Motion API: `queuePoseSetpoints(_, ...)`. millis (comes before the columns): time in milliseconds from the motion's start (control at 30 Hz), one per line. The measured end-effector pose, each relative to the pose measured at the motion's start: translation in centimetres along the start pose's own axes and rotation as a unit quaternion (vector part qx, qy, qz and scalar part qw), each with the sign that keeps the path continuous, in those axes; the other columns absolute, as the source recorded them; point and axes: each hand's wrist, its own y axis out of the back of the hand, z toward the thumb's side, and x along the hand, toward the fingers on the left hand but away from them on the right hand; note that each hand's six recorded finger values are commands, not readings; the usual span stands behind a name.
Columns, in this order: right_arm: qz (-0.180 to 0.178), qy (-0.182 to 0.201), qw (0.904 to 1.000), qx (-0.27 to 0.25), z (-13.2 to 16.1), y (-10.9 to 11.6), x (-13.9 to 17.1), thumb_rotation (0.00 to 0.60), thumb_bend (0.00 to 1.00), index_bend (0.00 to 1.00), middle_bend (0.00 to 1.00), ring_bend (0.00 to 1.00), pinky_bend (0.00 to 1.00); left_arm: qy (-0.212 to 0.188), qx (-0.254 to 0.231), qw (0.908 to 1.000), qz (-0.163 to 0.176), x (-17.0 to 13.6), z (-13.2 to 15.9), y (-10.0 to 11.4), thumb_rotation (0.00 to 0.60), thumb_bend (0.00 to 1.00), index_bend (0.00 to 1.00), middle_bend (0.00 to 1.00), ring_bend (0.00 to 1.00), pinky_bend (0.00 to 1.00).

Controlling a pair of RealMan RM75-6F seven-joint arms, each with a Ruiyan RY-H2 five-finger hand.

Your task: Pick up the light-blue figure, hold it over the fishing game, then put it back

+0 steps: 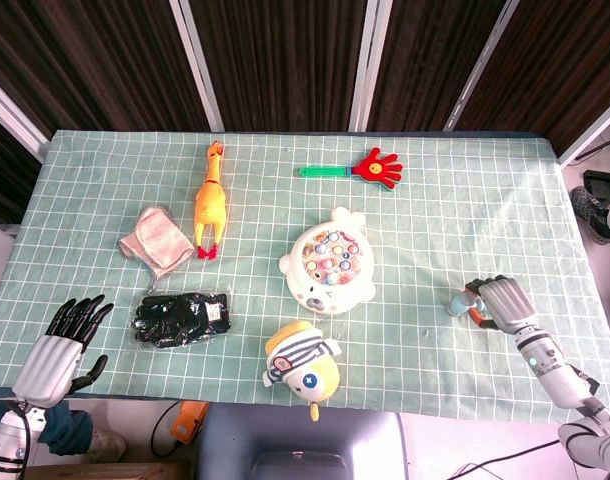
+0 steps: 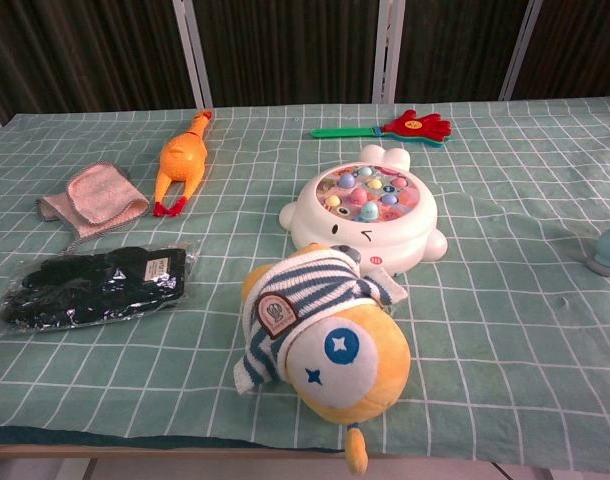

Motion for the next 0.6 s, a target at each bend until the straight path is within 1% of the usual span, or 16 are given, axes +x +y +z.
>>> queuePoseSetpoints(467,0.005,0.001,0.9999,-0.016,0.16,-0.94,0.31,0.6,0.65,0.96,0.59,0.6,0.6,0.0,-0.001,1.0,-0.001,-0.03,0.01,-0.04,0.6,0.39,0.0,0.0,0.0,0.0)
queuePoseSetpoints(600,0.005,-0.001,0.9998,-0.017,0.08,-1.06,0.34,0.6,0.65,0.99,0.62,0.63,0.64,-0.001,-0.001,1.0,-0.002,-0.03,0.01,-0.06,0.6,0.39,0.0,0.0,0.0,0.0)
